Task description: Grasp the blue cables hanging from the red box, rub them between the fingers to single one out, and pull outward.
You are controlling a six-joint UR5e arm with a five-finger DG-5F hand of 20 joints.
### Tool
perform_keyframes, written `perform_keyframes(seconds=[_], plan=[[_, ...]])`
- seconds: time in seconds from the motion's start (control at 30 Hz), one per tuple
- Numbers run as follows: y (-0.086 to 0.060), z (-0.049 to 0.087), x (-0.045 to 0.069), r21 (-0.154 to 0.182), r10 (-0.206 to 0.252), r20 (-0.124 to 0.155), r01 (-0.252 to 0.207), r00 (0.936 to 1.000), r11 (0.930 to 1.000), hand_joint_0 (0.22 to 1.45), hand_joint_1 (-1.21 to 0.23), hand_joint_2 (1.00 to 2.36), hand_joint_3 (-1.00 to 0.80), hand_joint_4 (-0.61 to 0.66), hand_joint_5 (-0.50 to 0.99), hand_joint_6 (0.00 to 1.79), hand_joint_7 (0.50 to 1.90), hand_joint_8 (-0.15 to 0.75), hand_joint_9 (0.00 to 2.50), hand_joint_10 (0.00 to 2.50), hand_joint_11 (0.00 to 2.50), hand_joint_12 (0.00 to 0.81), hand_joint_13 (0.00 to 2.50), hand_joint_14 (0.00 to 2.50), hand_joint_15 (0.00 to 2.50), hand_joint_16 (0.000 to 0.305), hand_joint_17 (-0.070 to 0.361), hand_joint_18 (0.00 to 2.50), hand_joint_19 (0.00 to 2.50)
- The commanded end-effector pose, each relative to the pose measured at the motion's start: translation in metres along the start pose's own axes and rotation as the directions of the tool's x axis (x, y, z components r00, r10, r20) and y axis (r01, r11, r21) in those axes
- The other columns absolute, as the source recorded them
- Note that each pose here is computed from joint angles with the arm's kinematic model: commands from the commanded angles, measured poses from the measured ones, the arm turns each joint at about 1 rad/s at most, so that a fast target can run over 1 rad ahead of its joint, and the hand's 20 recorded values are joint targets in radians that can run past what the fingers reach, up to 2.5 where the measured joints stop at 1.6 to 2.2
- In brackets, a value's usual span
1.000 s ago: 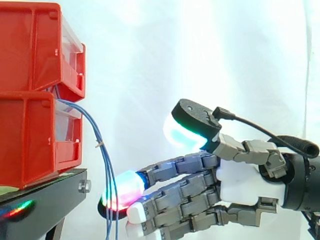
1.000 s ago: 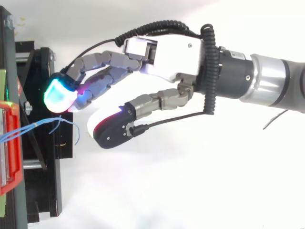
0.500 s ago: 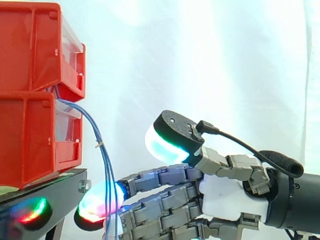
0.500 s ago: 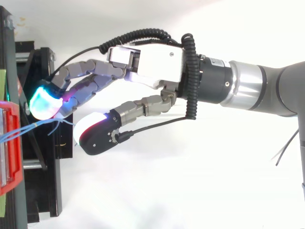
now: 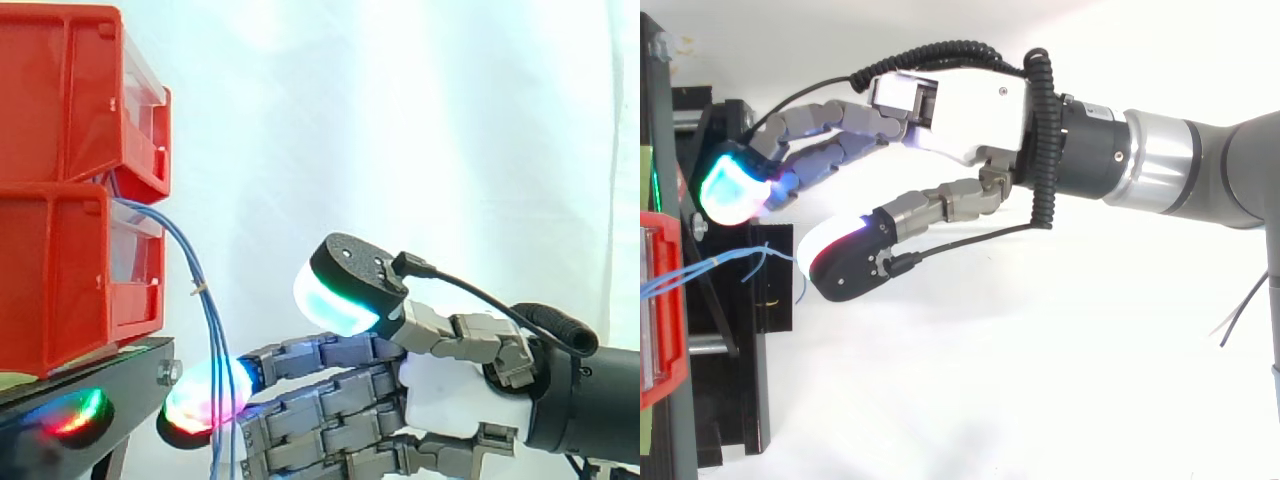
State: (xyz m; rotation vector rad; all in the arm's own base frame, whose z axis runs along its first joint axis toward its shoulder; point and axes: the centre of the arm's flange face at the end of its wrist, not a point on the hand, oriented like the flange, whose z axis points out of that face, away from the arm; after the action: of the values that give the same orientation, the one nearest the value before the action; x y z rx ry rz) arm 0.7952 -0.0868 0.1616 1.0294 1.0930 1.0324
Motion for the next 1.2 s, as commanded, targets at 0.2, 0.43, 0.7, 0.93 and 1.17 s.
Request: perform_keyframes(seconds=[0.2,0.43,0.7,0.93,1.17], plan=[[0.008,0.007,-0.003,-0.028,-0.003,0.007,0.003,1.0,0.9996,0.42,-0.66,1.0,-0.5,0.22,-0.22,0.5,0.78,0.284,0.27,0.01,0.24,0.41,0.11,0.01,0.16,0.078,0.176,0.1,0.25],[-0.032,0.026,0.014,-0.11,-0.009,0.013,0.01,0.9999,0.9939,0.42,-0.67,1.0,-0.5,0.24,-0.21,0.5,0.78,0.285,0.32,0.01,0.2,0.411,0.14,0.01,0.16,0.074,0.167,0.08,0.29],[-0.038,0.024,0.019,-0.1,0.034,-0.022,-0.036,0.9992,0.9944,0.46,-0.69,1.0,-0.5,0.27,-0.18,0.5,0.76,0.295,0.63,0.01,0.22,0.401,0.48,0.01,0.23,0.063,0.141,0.41,0.37],[-0.038,0.023,0.026,-0.094,0.038,-0.036,-0.041,0.9986,0.9947,0.48,-0.68,1.0,-0.5,0.28,-0.16,0.5,0.78,0.294,0.76,0.01,0.3,0.388,0.58,0.01,0.28,0.059,0.132,0.48,0.41],[-0.048,0.015,0.024,-0.072,0.071,-0.063,-0.076,0.9955,0.9945,0.51,-0.68,1.0,-0.5,0.3,-0.14,0.5,0.83,0.295,0.94,0.02,0.48,0.379,0.75,0.01,0.38,0.056,0.126,0.55,0.45]])
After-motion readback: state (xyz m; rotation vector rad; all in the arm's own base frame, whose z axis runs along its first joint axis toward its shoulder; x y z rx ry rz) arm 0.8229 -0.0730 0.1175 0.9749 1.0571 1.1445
